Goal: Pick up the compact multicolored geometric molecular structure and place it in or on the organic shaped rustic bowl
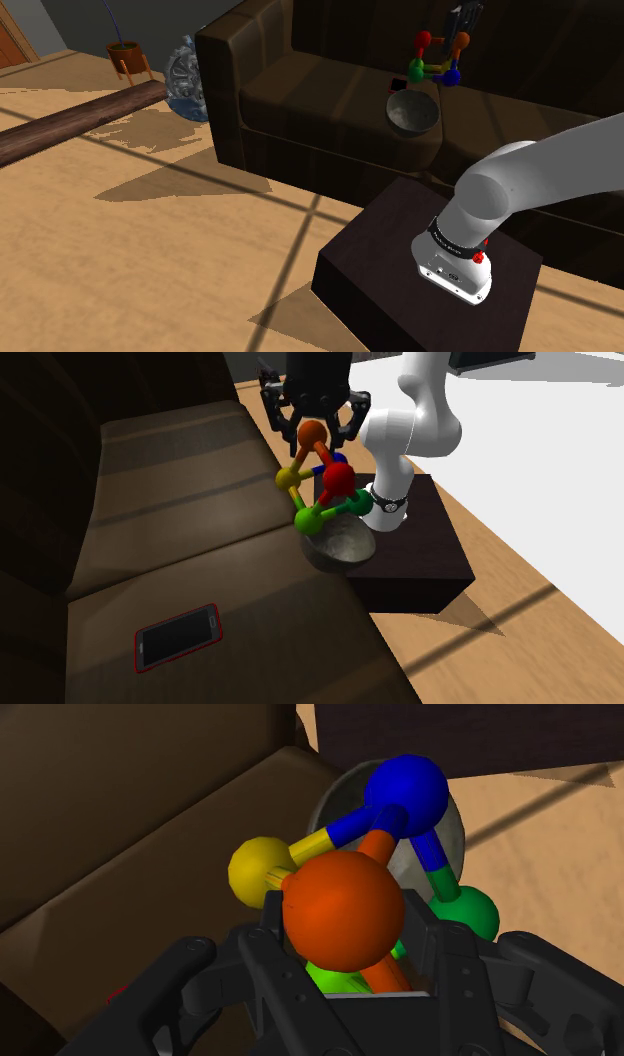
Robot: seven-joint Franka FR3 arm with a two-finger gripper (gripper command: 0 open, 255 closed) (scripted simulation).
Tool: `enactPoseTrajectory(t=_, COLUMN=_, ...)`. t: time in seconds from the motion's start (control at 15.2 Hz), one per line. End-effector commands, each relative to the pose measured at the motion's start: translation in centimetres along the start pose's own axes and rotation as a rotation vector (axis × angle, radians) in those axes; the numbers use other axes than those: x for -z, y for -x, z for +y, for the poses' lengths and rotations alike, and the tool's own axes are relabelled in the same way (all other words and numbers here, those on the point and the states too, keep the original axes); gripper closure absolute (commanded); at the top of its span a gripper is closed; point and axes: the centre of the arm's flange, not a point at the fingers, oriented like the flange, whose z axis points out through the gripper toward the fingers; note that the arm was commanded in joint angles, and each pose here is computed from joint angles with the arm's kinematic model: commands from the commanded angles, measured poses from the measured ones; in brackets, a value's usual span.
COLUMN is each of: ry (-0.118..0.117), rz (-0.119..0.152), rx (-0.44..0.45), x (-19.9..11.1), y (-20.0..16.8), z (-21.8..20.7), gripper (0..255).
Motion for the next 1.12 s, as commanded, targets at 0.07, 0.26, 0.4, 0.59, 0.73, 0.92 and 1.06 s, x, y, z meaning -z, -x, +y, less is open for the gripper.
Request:
enactPoseTrajectory(t=0.07, ry=0.0, rz=0.001, rx=0.0, x=-1.6, y=0.0, z=0.0, gripper=255)
enactPoseTrajectory(t=0.26, ry=0.0, rz=0.001, rx=0.0, x=-3.2, y=-0.1, z=-0.1, gripper=255)
enactPoseTrajectory(t=0.4, ry=0.0, rz=0.001, rx=0.0, x=-4.2, y=-0.2, z=-0.2, gripper=255)
enactPoseTrajectory(t=0.59, ry=0.0, rz=0.001, rx=0.0, x=-5.8, y=-0.3, z=-0.3, gripper=255)
enactPoseTrajectory(t=0.73, ry=0.0, rz=0.001, rx=0.0, x=-6.8, y=-0.3, z=-0.4, gripper=255)
enactPoseTrajectory(t=0.92, ry=0.0, rz=0.001, rx=0.0, x=-7.3, y=-0.4, z=-0.4, gripper=255)
enactPoseTrajectory(t=1.06, ry=0.0, rz=0.001, rx=0.0, x=-7.3, y=-0.4, z=-0.4, gripper=255)
